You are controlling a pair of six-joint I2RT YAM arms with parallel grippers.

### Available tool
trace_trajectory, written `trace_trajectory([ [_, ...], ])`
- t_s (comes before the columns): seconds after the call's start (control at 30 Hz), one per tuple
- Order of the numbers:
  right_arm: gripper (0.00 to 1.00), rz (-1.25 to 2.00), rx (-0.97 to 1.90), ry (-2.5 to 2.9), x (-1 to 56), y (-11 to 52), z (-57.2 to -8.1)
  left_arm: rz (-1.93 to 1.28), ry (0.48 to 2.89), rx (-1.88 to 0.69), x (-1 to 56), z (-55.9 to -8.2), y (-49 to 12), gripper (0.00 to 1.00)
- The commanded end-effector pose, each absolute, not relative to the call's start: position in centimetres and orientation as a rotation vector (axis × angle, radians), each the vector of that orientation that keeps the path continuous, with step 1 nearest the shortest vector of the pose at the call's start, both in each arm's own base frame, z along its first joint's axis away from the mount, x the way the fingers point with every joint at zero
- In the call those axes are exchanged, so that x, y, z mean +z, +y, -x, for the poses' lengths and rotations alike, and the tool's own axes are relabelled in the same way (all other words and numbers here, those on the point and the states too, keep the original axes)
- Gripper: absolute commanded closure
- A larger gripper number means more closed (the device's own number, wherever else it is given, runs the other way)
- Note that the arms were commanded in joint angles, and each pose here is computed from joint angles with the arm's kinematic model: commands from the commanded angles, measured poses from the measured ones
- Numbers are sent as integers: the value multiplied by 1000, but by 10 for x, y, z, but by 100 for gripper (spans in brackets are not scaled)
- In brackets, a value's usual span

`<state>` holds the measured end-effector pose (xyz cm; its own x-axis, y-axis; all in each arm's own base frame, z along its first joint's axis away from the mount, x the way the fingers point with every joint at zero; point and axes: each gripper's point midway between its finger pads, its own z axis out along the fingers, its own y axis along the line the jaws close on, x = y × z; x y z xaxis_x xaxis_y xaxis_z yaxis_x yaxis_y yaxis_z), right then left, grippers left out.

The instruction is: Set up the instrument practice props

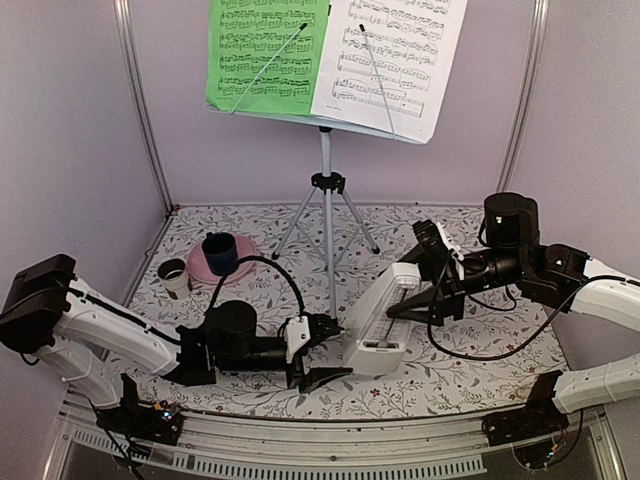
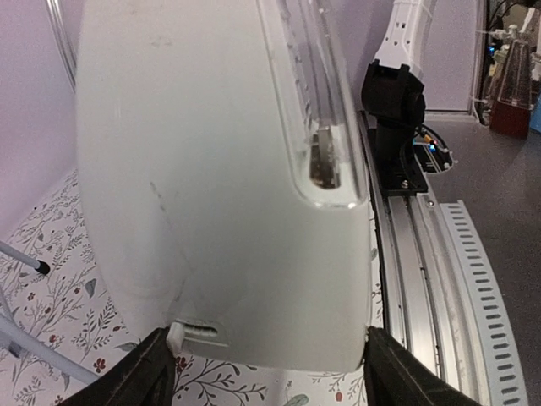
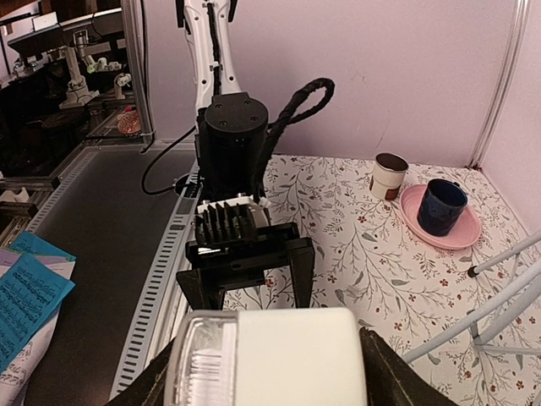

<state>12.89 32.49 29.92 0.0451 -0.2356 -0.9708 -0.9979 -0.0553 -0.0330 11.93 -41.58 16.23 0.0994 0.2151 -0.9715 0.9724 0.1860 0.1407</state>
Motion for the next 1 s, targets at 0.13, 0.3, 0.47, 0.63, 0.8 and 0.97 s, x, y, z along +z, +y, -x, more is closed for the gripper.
trace_trajectory([
  [0.13,100,1394,1082,1170,337,325,-124,-1241,1302,-871,176,-115,-420,27],
  [0.3,100,1394,1079,1170,338,324,-124,-1248,1300,-880,175,-113,-420,33],
  [0.47,100,1395,1080,1174,336,324,-124,-1231,1312,-877,175,-115,-417,33],
  [0.63,100,1381,1056,1196,327,326,-130,-1136,1324,-853,180,-123,-399,6],
  [0.8,100,1323,982,1309,305,338,-159,-947,1426,-825,181,-148,-355,1],
  [0.97,100,1309,959,1366,280,350,-174,-781,1465,-850,189,-166,-320,1],
])
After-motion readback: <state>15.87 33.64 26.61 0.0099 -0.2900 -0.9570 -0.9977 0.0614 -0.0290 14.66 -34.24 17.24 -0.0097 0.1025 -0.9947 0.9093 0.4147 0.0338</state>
